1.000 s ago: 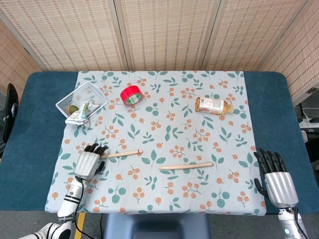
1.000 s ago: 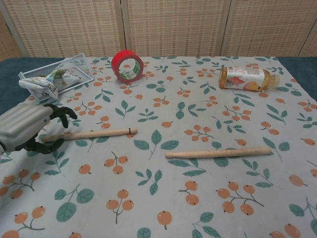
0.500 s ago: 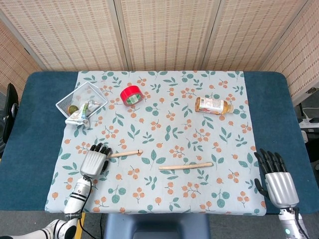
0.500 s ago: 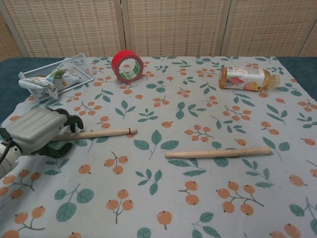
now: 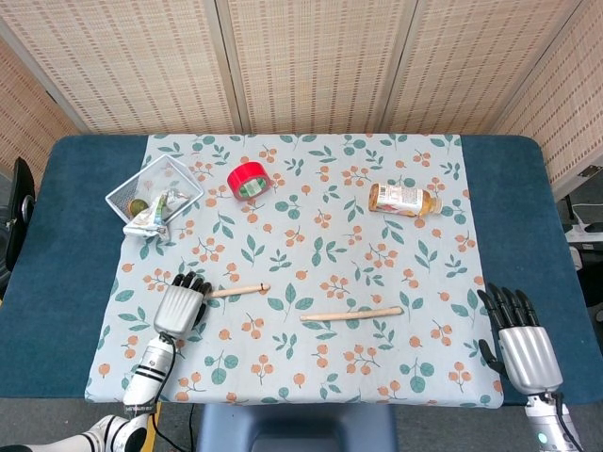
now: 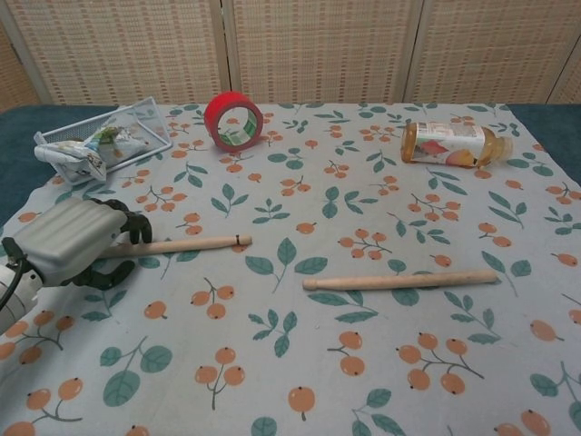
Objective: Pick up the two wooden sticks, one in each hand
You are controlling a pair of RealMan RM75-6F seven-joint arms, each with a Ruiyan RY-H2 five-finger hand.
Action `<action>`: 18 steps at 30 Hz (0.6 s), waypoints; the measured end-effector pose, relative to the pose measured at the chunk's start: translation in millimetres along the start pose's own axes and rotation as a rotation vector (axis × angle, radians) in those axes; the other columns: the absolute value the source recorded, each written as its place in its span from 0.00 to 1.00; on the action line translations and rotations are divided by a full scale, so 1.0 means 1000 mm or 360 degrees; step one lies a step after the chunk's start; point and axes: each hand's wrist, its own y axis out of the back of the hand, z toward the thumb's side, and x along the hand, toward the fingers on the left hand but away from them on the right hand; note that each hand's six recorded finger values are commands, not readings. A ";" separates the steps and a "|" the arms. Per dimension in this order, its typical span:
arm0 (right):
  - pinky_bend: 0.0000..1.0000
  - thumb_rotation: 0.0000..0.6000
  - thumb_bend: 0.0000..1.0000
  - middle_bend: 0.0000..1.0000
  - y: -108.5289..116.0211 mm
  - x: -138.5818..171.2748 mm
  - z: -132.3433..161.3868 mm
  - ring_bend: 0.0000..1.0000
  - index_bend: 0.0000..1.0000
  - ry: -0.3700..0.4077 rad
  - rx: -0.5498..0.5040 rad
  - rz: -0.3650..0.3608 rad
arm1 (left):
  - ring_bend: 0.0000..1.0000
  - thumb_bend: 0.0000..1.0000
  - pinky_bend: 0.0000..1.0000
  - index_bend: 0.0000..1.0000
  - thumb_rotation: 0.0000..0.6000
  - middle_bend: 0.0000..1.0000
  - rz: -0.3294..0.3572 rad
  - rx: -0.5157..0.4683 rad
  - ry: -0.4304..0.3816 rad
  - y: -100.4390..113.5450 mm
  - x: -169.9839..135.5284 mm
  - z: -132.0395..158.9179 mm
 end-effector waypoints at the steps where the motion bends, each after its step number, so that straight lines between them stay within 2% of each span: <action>1: 0.00 1.00 0.33 0.00 0.000 0.000 0.000 0.00 0.00 0.0000 0.0000 0.0002 | 0.24 0.40 0.30 0.41 1.00 0.42 0.0001 0.0005 0.0000 0.000 0.000 0.000; 7: 0.00 1.00 0.33 0.00 0.000 0.001 0.000 0.00 0.00 -0.0002 0.0003 0.0011 | 0.26 0.41 0.30 0.43 1.00 0.47 0.0008 0.0031 0.0012 0.001 0.001 -0.002; 13: 0.00 1.00 0.33 0.00 -0.001 0.000 0.000 0.00 0.00 -0.0005 0.0005 0.0014 | 0.28 0.41 0.30 0.45 1.00 0.48 0.0021 0.0024 0.0010 0.002 0.000 -0.001; 18: 0.00 1.00 0.33 0.00 -0.001 0.000 0.000 0.00 0.00 -0.0007 0.0005 0.0015 | 0.31 0.41 0.30 0.49 1.00 0.54 0.0035 0.0017 0.0008 0.004 0.000 -0.002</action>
